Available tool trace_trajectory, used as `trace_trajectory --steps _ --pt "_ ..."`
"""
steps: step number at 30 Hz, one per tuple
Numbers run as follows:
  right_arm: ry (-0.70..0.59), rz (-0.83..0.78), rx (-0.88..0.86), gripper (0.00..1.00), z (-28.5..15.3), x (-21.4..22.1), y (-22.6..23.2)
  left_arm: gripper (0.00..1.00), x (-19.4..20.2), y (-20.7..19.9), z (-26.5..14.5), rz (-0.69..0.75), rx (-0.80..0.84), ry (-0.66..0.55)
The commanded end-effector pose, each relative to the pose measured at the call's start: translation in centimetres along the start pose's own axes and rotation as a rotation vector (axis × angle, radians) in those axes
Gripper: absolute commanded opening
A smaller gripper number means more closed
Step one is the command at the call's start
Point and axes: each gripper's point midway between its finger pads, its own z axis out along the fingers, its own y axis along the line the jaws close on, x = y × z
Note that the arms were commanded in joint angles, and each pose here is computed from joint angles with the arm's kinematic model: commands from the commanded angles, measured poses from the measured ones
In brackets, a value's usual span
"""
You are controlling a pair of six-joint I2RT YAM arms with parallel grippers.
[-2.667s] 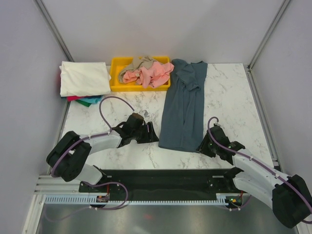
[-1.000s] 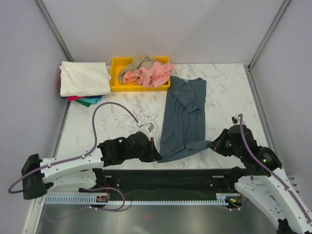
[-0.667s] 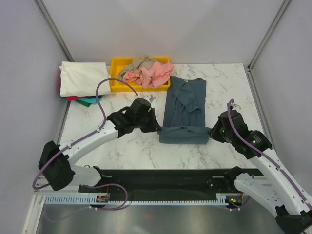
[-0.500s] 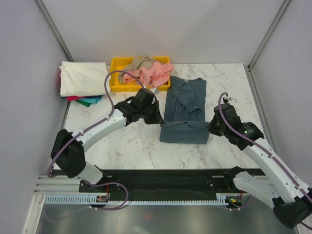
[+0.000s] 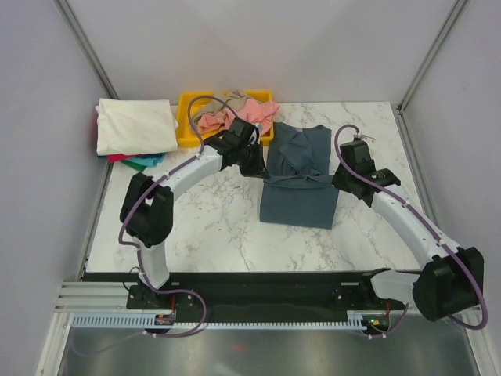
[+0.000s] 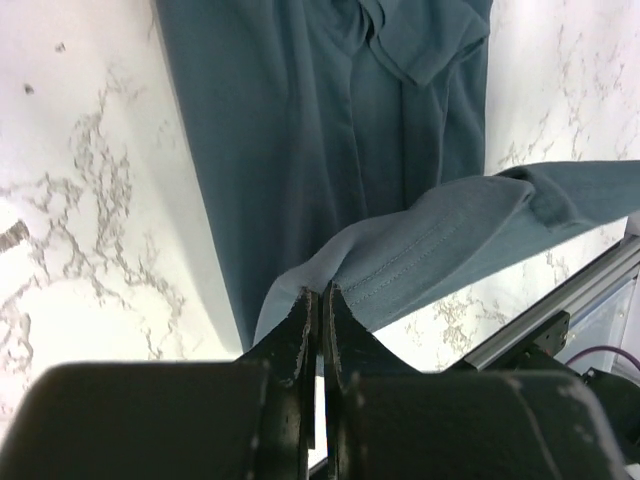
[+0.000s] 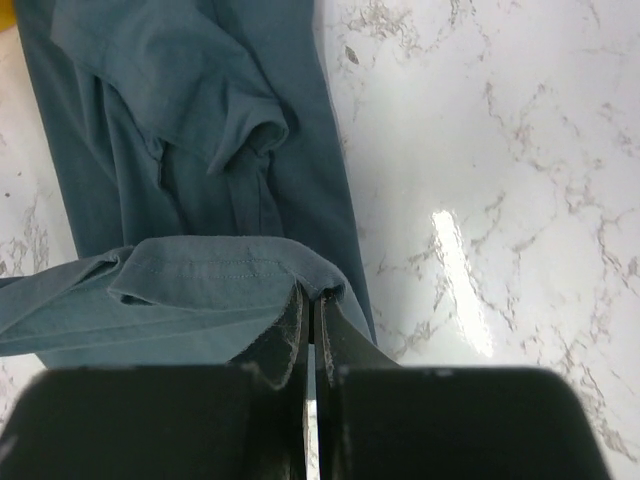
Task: Fold and stack the t-shirts
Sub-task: Fold the tshirt
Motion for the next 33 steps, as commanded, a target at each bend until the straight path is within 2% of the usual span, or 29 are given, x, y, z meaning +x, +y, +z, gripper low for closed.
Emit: trace_trajectory --steps 1,13,15,16,17,18,19,20,21,22,23,24,25,27,29,30,31,33 --pt "-0.063 0.004 -0.097 0.00 1.2 -3.0 2.3 0.02 -1.9 -0.1 0.4 0.049 0.023 -0.007" --pt "0.011 0.008 -0.099 0.00 7.0 -2.5 2.7 0.02 -4.3 2.3 4.1 0.018 -0.005 0.030" --pt "0.025 0.010 -0.089 0.00 8.1 -2.5 2.4 0.05 -4.6 2.8 4.7 0.007 -0.004 0.036" --pt "0.031 0.009 -0.091 0.00 8.5 -2.5 2.4 0.11 -5.5 2.5 4.7 -0.006 0.006 0.022" --pt "0.049 0.013 -0.074 0.04 9.5 -2.2 2.0 0.15 -5.1 3.1 5.6 -0.037 0.013 0.063" --pt "0.038 0.018 -0.077 0.25 9.9 -3.2 2.2 0.19 -5.6 3.2 5.8 -0.050 0.019 0.064" --pt "0.044 0.026 -0.082 0.39 10.4 -3.6 2.2 0.27 -7.2 2.5 5.6 -0.058 0.036 0.036" --pt "0.064 0.043 -0.061 0.54 11.7 -3.9 1.3 0.32 -7.1 3.6 6.1 -0.094 0.020 0.070" --pt "0.028 0.058 -0.081 0.70 12.0 -6.4 2.0 0.35 -7.9 3.6 6.1 -0.108 0.031 0.068" --pt "0.021 0.071 -0.086 0.73 12.4 -7.5 2.0 0.38 -10.3 2.3 5.1 -0.113 0.067 0.022" --pt "0.065 0.089 -0.086 0.73 13.7 -7.7 1.4 0.41 -10.9 3.0 5.1 -0.148 0.073 0.037" --pt "0.019 0.098 -0.113 0.73 13.3 -10.7 2.2 0.46 -12.0 2.5 4.2 -0.154 0.092 0.015" --pt "0.024 0.094 -0.150 0.73 13.1 -11.5 2.9 0.52 -13.7 1.4 2.8 -0.148 0.118 -0.028" --pt "0.018 0.070 -0.188 0.75 11.9 -12.8 3.6 0.56 -15.3 0.4 -0.1 -0.122 0.117 -0.100" --pt "-0.005 0.058 -0.215 0.75 10.0 -13.1 3.8 0.57 -14.8 0.7 -1.2 -0.098 0.073 -0.118" --pt "0.026 0.056 -0.204 0.76 9.9 -11.3 3.1 0.58 -14.8 -0.1 -3.2 -0.076 0.078 -0.146" --pt "0.006 0.057 -0.213 0.76 8.3 -11.3 2.9 0.58 -13.0 1.0 -2.6 -0.080 0.047 -0.106" --pt "0.093 0.076 -0.212 0.77 8.0 -6.6 1.7 0.58 -10.9 1.1 -2.9 -0.068 0.040 -0.085"
